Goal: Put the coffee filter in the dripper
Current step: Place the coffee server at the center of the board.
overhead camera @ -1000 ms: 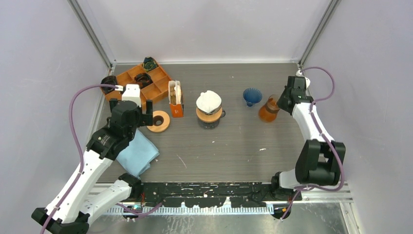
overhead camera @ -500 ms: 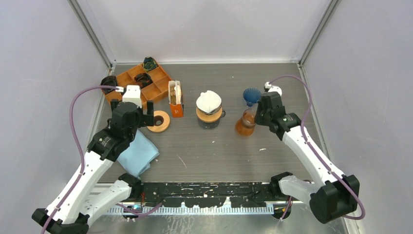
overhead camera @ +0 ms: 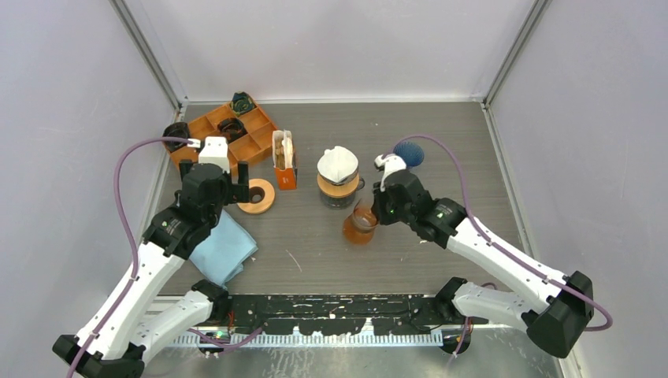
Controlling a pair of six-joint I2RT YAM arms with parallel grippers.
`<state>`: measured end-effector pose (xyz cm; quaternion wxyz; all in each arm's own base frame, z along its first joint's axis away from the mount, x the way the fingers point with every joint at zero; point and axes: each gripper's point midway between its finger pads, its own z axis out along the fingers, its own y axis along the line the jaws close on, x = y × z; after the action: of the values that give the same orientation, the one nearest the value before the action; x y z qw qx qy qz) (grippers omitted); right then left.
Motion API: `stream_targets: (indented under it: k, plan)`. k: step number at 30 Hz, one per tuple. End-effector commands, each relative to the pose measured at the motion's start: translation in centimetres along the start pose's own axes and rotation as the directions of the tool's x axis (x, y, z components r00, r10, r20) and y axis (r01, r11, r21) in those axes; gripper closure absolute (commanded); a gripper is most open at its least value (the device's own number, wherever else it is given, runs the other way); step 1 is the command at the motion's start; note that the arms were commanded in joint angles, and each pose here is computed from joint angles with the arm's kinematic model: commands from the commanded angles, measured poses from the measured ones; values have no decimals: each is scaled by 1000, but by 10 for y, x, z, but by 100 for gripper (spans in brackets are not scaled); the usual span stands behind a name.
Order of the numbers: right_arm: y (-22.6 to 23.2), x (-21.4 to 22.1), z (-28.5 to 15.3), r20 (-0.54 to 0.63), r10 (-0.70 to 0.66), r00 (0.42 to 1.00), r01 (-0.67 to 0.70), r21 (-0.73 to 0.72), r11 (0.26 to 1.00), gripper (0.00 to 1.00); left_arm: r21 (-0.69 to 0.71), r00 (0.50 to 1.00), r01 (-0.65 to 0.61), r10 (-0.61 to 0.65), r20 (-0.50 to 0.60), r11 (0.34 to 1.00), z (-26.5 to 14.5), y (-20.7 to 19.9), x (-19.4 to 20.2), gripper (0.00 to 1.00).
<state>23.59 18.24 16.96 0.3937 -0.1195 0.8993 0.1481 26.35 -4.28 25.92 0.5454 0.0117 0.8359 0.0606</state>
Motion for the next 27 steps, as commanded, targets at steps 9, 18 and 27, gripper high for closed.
stream_targets:
  k: [9, 18, 27]
  plan:
    - [73, 19, 19, 18, -238, 971, 238, -125, 963, 99, -36, 999, 31, -30, 38, 999, 7, 4, -11, 1]
    - [90, 28, 35, 26, -315, 949, 314, -190, 930, 98, -45, 999, 27, -26, 25, 999, 10, 5, -9, 1]
    - [89, 32, 46, 31, -312, 950, 313, -173, 934, 89, -53, 1000, 25, -25, 1, 998, 16, 5, -5, 1]
